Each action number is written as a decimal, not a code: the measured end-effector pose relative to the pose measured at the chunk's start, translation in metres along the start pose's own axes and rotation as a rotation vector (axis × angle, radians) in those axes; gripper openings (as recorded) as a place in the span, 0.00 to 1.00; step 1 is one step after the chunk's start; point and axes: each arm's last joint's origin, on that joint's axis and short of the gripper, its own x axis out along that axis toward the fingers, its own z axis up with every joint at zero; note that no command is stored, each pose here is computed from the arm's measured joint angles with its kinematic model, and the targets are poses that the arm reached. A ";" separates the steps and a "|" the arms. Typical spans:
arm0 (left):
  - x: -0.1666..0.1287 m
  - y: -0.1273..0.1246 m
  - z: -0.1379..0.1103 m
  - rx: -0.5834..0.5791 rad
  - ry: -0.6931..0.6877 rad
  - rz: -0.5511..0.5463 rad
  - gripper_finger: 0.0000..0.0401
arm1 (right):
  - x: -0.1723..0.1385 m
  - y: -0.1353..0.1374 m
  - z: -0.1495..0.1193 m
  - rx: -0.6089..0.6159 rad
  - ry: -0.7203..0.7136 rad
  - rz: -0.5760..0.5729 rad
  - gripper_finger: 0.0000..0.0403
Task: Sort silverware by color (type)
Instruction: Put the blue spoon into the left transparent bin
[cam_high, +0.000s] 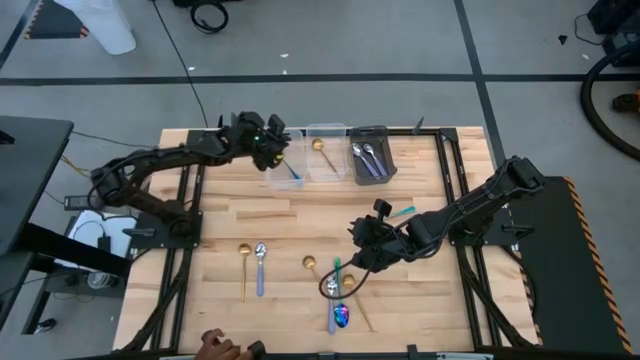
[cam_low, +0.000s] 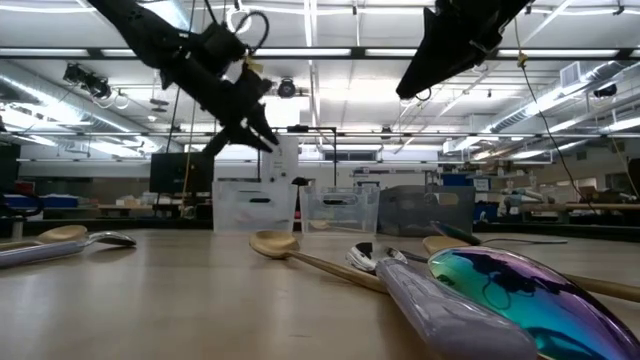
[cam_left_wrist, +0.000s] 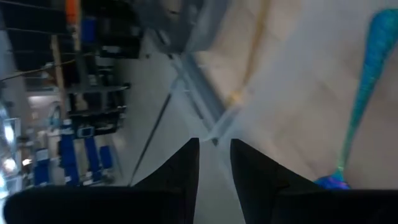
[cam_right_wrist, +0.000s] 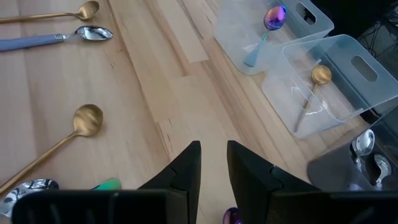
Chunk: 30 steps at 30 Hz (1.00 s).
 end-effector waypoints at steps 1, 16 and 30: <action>-0.004 0.003 0.001 -0.006 0.000 0.018 0.25 | 0.000 0.000 0.000 -0.001 0.000 0.001 0.22; -0.055 0.027 0.032 -0.139 -0.013 0.206 0.25 | -0.001 0.001 0.000 -0.019 -0.001 0.002 0.22; -0.109 0.038 0.069 -0.341 -0.146 0.353 0.25 | -0.018 -0.001 0.030 -0.082 -0.023 0.016 0.22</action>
